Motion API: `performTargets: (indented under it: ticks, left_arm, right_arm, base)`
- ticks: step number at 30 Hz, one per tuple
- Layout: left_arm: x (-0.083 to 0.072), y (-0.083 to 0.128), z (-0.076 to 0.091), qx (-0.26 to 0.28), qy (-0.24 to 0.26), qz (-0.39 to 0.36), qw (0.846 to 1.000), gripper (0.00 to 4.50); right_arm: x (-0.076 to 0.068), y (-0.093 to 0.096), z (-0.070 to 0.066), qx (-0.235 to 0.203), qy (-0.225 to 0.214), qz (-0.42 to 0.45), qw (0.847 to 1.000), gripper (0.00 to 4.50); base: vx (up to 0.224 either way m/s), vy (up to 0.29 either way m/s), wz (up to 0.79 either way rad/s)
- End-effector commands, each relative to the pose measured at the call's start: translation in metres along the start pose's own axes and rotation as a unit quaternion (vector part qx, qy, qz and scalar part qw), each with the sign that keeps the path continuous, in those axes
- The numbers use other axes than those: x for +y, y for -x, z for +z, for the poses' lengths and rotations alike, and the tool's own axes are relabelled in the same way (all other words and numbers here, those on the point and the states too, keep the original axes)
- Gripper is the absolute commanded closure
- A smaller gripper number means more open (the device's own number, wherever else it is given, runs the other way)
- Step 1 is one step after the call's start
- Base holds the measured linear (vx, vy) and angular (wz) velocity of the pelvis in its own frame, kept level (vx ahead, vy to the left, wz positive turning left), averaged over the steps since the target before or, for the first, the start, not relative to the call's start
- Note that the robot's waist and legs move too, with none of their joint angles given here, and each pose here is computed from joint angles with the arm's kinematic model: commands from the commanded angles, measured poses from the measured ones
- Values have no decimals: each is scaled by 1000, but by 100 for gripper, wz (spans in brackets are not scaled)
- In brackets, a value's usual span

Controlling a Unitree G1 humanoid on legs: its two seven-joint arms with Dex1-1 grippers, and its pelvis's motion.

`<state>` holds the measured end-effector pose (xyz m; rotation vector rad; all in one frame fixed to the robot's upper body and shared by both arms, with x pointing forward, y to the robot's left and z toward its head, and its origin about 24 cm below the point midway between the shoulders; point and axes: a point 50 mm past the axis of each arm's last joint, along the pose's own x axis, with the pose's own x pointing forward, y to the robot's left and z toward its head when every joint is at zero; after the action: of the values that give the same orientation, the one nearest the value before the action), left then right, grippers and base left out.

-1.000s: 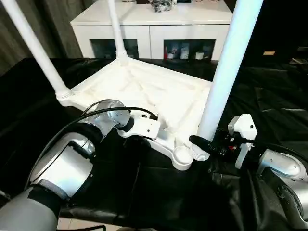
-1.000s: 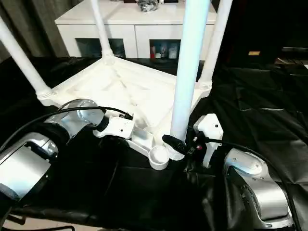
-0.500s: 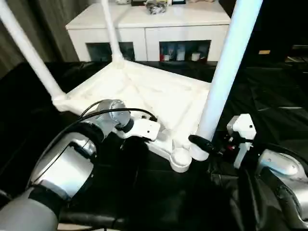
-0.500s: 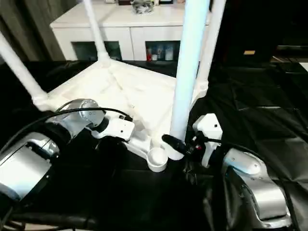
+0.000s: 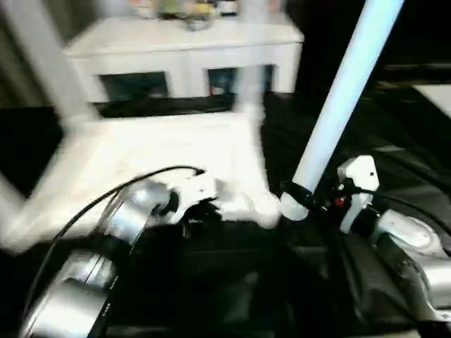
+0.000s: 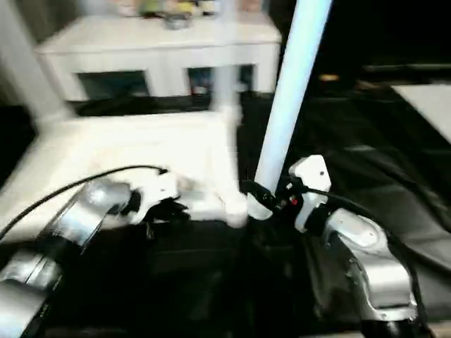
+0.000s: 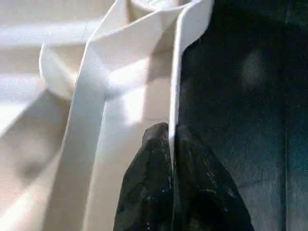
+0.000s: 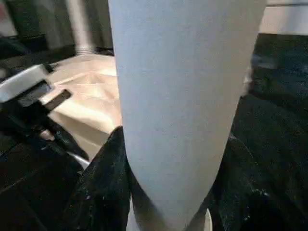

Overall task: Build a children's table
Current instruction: Insert table leg to table base

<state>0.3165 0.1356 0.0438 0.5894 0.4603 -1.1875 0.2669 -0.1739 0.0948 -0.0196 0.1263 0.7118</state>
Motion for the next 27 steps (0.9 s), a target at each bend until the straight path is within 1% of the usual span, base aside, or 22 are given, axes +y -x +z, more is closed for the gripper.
performTargets:
  ticks: [1,2,5,6,7,11,12,14,15,16,17,19,20,21,27]
  left_arm:
    - [-10,1,-18,28,31,9,999,449]
    - [-21,2,-10,4,11,-3,1000,450]
    - [-34,2,-2,-19,-7,-19,1000,450]
    - [-36,3,-1,-18,-13,-19,1000,450]
    - [-38,3,-1,-14,-29,-21,999,450]
    - [-43,5,-4,12,-51,-37,998,450]
    - [-42,5,-5,24,-66,-32,997,450]
    - [-40,6,-5,29,-71,-22,997,450]
    - [-38,5,-2,25,-69,-10,997,420]
    - [-36,5,1,18,-64,-2,998,402]
    - [-34,6,3,16,-59,-1,998,390]
    - [-33,6,6,15,-62,-4,998,387]
    - [-32,6,8,15,-73,-3,997,387]
    - [-31,5,10,13,-82,0,997,366]
    - [-28,2,9,31,-78,-23,996,366]
  right_arm:
    - [-2,-4,2,3,-16,-7,1000,266]
    - [-3,-9,-2,14,-26,-11,999,266]
    - [-2,-14,-1,16,-42,-3,999,266]
    - [-1,-16,0,15,-48,0,999,266]
    - [-1,-17,1,14,-54,6,998,266]
    - [-1,-20,6,19,-55,31,998,266]
    - [-1,-20,7,22,-49,43,998,266]
    - [-1,-21,8,22,-47,50,997,266]
    - [-1,-21,9,22,-48,52,997,266]
    - [-1,-21,10,22,-48,54,997,266]
    - [-1,-20,10,22,-49,57,997,266]
    - [-1,-20,11,21,-49,59,997,266]
    - [-1,-19,11,20,-50,61,997,266]
    - [-1,-19,12,19,-50,63,997,266]
    - [-2,-17,14,13,-48,64,997,266]
  base:
    - [0,0,0]
    - [0,0,0]
    - [0,0,0]
    - [0,0,0]
    - [0,0,0]
    - [0,0,0]
    - [0,0,0]
    - [0,0,0]
    - [0,0,0]
    - [0,0,0]
    - [0,0,0]
    - [0,0,0]
    - [0,0,0]
    - [0,0,0]
    - [0,0,0]
